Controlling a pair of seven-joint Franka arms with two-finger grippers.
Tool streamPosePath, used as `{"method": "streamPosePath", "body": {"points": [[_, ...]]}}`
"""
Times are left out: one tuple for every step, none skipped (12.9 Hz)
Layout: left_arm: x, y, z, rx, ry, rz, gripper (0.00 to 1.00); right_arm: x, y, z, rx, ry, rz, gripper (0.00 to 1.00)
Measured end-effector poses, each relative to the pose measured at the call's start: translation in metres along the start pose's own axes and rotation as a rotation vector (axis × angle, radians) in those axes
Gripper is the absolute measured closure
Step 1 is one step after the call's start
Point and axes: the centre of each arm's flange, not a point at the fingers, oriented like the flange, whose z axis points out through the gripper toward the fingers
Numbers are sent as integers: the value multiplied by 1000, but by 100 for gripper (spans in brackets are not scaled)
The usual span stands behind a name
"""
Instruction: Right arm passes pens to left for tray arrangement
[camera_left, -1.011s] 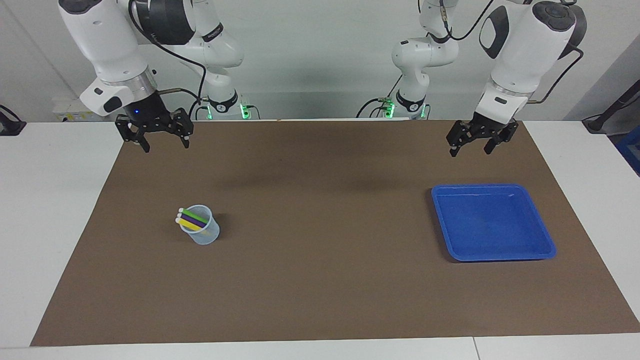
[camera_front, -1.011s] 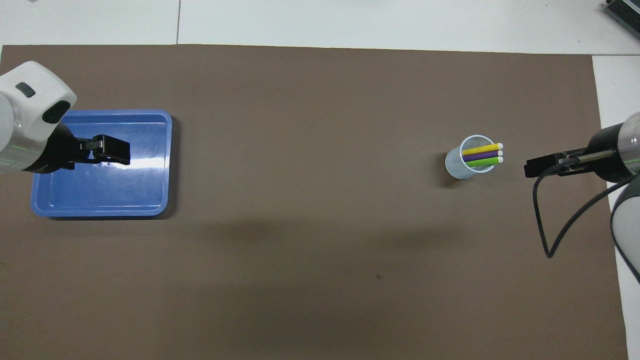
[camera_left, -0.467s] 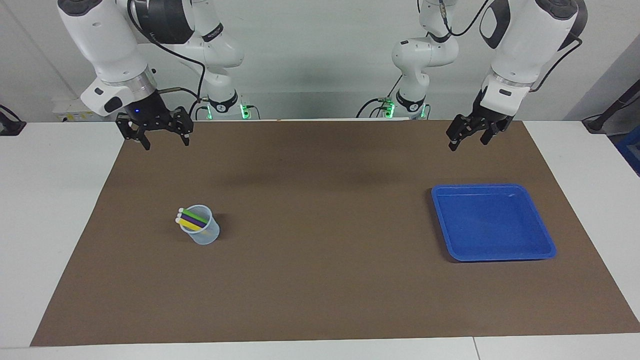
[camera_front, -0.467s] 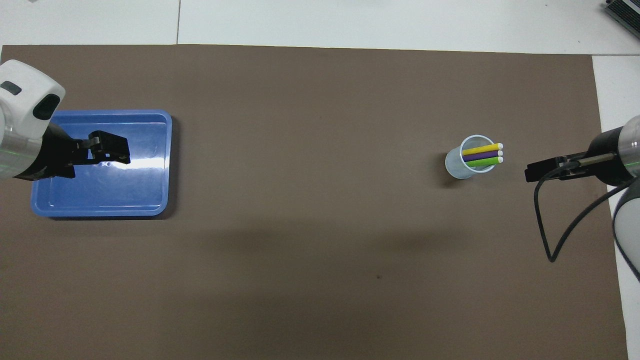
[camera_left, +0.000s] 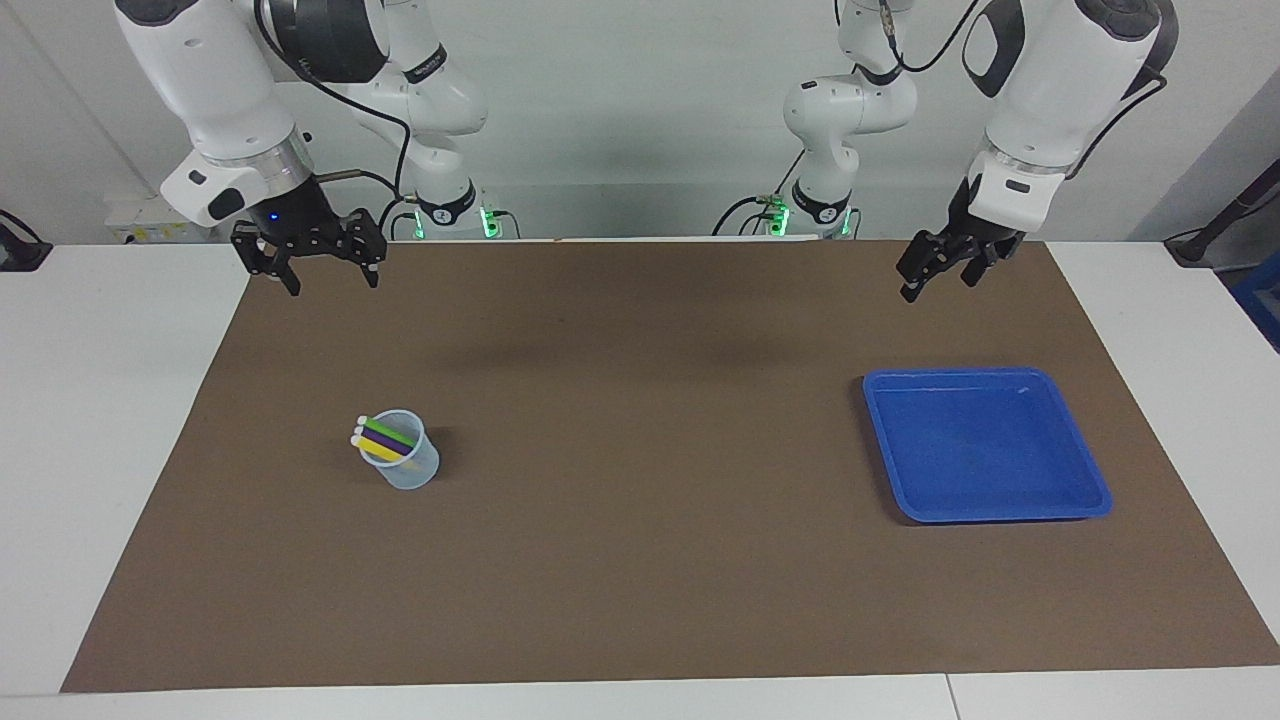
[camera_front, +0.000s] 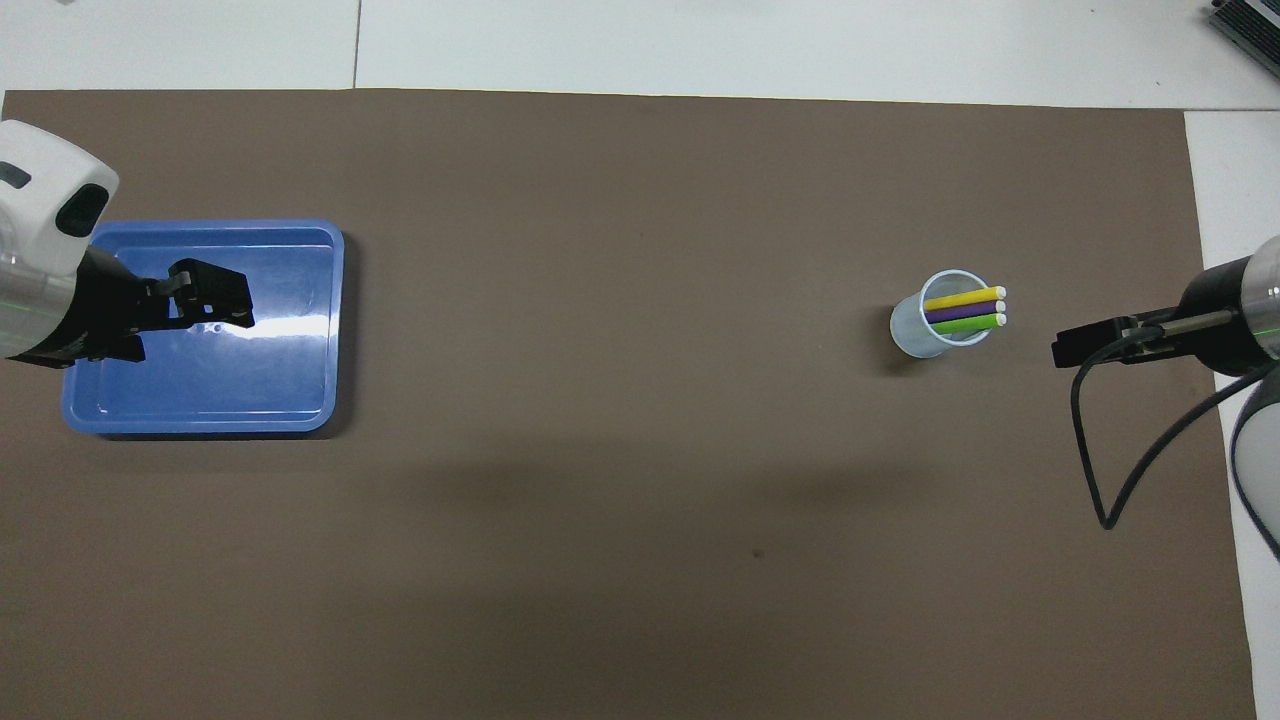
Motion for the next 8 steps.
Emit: {"method": "streamPosePath", "body": {"points": [[1,-3,0,0,0,-6,0,0,0,0,0,0,0,0],[3,-7,0,0,1,-15,0,0,0,0,0,0,0,0],[5,-13,-1,0,3,-26,0,0,0,0,0,-1,0,0],[7,-18,-2,-1,5,-35,0,0,0,0,0,-1,0,0],[9,-23,-3,-2,9,-47,0,0,0,0,0,-2,0,0],[12,-29,-4,-3,15,-58,0,-1,0,1,1,-8,0,0],[13,-33,-4,-4,17,-65,0,-2,0,2,2,-19,0,0],[14,-35,-5,-5,19,-70,0,-3,0,3,3,-31,0,0]]}}
